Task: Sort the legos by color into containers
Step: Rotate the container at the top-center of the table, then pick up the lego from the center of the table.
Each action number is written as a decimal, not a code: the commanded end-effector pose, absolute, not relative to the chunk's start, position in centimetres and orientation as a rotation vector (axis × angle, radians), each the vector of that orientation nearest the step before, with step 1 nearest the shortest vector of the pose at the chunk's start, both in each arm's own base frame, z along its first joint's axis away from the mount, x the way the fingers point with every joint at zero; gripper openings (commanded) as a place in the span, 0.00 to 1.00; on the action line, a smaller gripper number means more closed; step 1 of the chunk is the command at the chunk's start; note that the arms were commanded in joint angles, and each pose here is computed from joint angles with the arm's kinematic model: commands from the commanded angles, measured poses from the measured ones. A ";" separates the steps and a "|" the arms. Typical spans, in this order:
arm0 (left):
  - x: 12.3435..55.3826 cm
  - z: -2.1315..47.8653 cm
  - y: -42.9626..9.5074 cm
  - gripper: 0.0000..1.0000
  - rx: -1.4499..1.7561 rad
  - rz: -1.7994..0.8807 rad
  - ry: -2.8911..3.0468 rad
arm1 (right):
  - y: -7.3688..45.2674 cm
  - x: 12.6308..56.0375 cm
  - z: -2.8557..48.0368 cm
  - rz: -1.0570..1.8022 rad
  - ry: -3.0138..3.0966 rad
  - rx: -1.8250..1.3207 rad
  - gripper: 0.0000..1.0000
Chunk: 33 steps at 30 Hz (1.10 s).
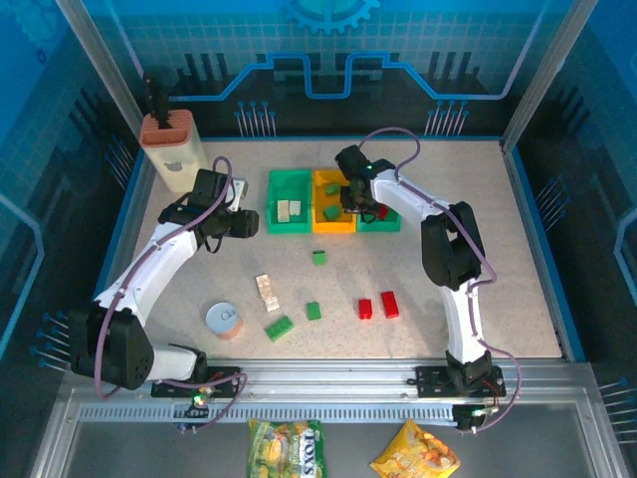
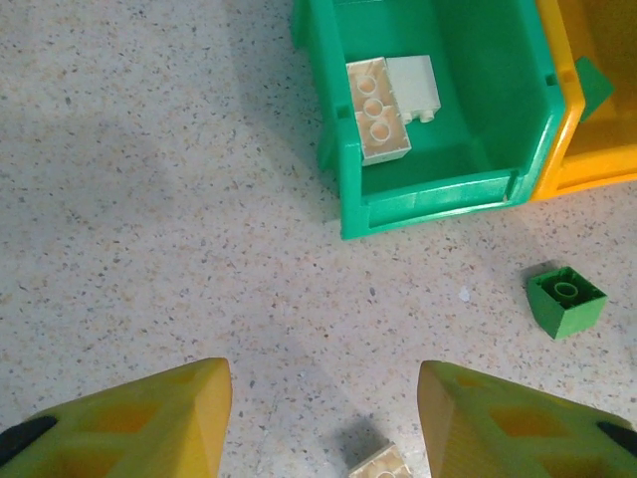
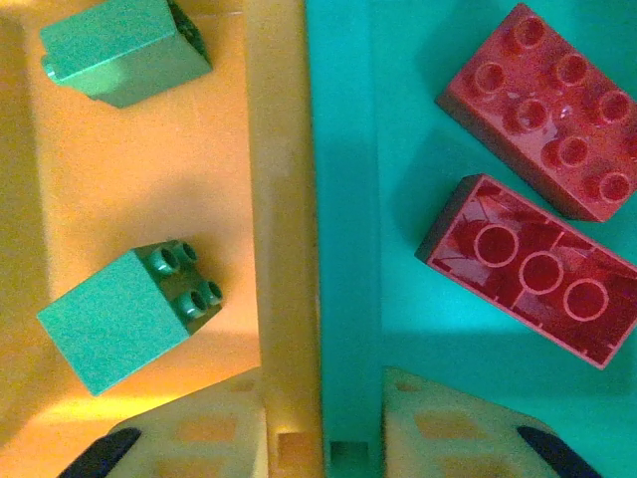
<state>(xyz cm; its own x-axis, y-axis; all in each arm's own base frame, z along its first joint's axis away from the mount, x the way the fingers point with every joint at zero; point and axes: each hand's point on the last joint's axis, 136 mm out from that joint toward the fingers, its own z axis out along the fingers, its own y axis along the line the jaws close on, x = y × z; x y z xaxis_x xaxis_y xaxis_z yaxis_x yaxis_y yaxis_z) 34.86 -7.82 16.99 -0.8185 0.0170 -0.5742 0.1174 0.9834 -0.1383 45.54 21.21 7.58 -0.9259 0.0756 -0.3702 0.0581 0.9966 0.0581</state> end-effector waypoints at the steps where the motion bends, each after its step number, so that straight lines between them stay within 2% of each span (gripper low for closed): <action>1: 34.8 18.6 -8.3 0.53 0.080 -0.277 2.523 | 20.9 44.6 9.0 0.065 2.757 0.138 0.28; 7: 34.6 19.7 -9.1 0.54 0.037 -0.333 2.556 | 21.5 44.7 10.8 0.116 2.729 0.076 0.38; 15: 33.3 19.3 -10.1 0.54 -0.052 -0.336 2.645 | 21.9 44.0 14.0 0.195 2.676 0.017 0.40; 22: 30.8 15.3 -11.8 0.55 -0.148 -0.247 2.750 | 21.7 41.8 15.5 0.276 2.643 -0.012 0.40; 33: 26.2 8.4 -11.4 0.55 -0.423 -0.115 2.874 | 20.1 38.2 16.1 0.281 2.638 -0.051 0.40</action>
